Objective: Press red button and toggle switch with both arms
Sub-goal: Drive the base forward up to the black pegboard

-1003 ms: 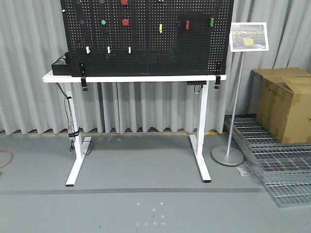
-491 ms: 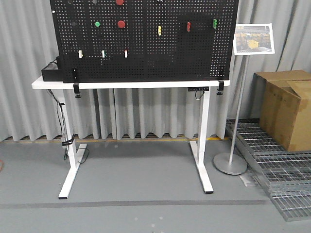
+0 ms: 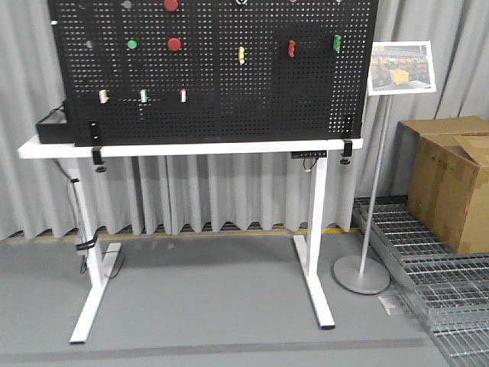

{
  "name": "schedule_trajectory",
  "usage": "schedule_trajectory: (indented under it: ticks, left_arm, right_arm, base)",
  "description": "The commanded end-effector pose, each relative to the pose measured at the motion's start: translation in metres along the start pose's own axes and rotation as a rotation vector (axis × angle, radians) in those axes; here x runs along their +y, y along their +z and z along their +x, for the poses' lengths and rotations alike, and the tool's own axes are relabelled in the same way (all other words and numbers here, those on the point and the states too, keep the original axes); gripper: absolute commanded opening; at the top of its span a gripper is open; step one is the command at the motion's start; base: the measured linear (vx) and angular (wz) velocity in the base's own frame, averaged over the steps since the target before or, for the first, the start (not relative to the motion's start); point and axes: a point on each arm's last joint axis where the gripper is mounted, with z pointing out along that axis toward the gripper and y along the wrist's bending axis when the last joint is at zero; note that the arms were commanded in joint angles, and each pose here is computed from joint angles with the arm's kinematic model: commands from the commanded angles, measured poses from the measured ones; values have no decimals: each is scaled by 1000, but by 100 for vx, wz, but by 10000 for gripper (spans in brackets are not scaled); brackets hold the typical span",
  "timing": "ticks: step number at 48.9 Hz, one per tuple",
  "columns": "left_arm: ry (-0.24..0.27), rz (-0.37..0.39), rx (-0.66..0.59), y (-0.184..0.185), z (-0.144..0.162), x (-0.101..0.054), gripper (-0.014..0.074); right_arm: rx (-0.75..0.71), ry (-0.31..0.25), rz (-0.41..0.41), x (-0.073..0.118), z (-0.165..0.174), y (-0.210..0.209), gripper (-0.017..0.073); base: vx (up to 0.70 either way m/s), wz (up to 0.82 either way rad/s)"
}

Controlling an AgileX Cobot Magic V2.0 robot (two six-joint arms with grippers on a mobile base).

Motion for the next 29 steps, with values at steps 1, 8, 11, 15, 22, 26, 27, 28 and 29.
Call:
schedule_trajectory:
  ticks: [1,8,11,15,22,26,27,28,29]
  left_arm:
    - [-11,-20,-62,0,4,1,2]
    - [-11,-20,-62,0,4,1,2]
    - [-11,-20,-62,0,4,1,2]
    - [-11,-20,-62,0,4,1,2]
    - [-11,-20,-62,0,4,1,2]
    - [-11,-20,-62,0,4,1,2]
    - [-11,-20,-62,0,4,1,2]
    - [-11,-20,-62,0,4,1,2]
    - [-11,-20,-62,0,4,1,2]
  right_arm:
    - [-89,-11,-10,1,-5,-1,-3]
    - [-89,-11,-10,1,-5,-1,-3]
    - [-89,-11,-10,1,-5,-1,-3]
    - [-89,-11,-10,1,-5,-1,-3]
    - [-89,-11,-10,1,-5,-1,-3]
    - [-89,-11,-10,1,-5,-1,-3]
    - [-89,-11,-10,1,-5,-1,-3]
    - [-89,-11,-10,1,-5,-1,-3]
    - [-89,-11,-10,1,-5,-1,-3]
  base:
    - [34,-10]
    - [37,-10]
    - [41,-6]
    - [43,-1]
    - [44,7]
    - [44,13]
    - [44,13]
    - [44,13]
    - [44,14]
